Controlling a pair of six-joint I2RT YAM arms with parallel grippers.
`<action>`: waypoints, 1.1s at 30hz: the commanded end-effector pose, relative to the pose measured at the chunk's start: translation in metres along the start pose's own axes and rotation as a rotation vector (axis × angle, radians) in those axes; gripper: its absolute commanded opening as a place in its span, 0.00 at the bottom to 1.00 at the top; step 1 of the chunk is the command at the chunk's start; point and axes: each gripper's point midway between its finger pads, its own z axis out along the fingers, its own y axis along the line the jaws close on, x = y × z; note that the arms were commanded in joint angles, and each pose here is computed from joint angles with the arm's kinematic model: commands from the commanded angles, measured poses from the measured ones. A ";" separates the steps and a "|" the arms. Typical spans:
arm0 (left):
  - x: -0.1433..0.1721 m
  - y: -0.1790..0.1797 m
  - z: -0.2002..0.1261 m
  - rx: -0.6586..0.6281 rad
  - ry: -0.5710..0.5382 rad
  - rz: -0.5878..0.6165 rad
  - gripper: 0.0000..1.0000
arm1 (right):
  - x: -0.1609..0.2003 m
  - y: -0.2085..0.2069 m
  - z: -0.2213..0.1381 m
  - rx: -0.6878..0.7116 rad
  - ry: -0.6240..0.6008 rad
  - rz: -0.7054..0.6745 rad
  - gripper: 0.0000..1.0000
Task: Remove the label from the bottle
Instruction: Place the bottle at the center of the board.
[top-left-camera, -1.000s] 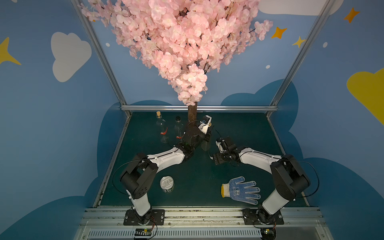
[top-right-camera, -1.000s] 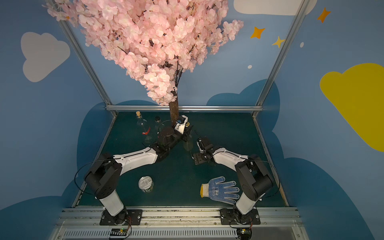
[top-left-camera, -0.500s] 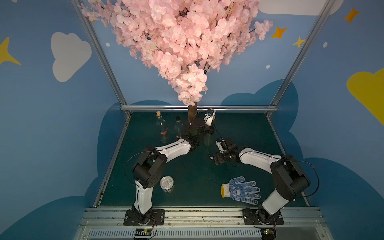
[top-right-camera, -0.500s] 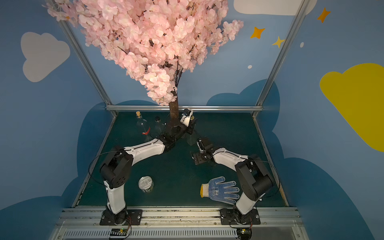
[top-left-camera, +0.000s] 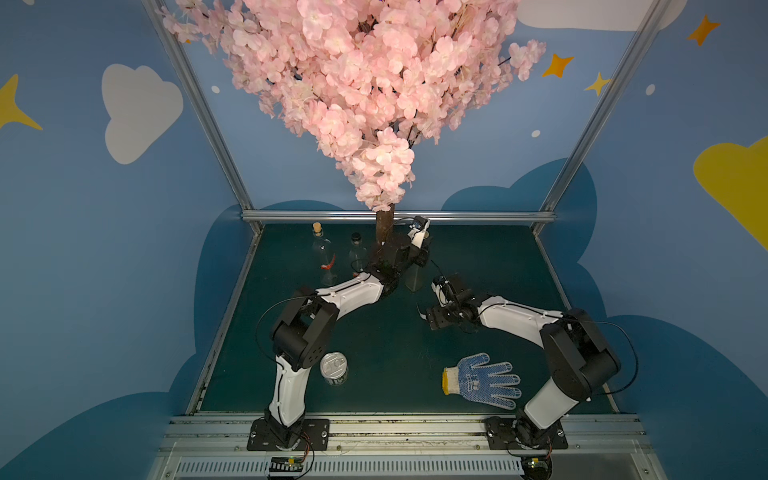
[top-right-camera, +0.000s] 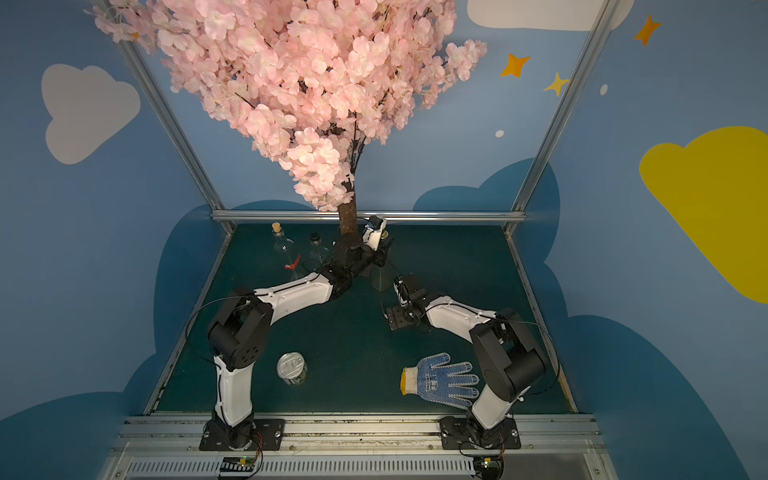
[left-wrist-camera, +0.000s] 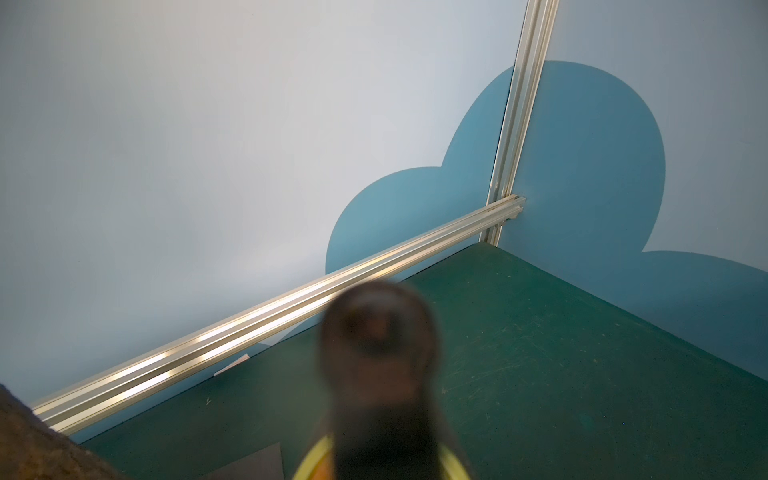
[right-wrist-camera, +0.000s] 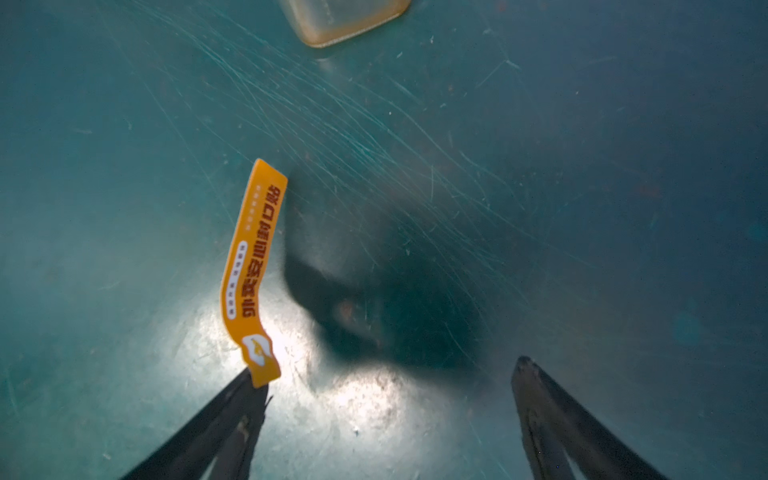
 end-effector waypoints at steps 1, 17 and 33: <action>-0.023 -0.002 -0.004 0.016 -0.063 -0.003 0.28 | 0.000 0.002 -0.005 -0.012 -0.012 -0.003 0.91; -0.024 0.000 -0.007 0.006 -0.070 -0.005 0.46 | 0.000 0.002 -0.005 -0.012 -0.013 -0.002 0.91; -0.043 0.009 -0.023 -0.039 -0.102 -0.007 0.77 | 0.001 0.002 -0.005 -0.013 -0.012 -0.005 0.91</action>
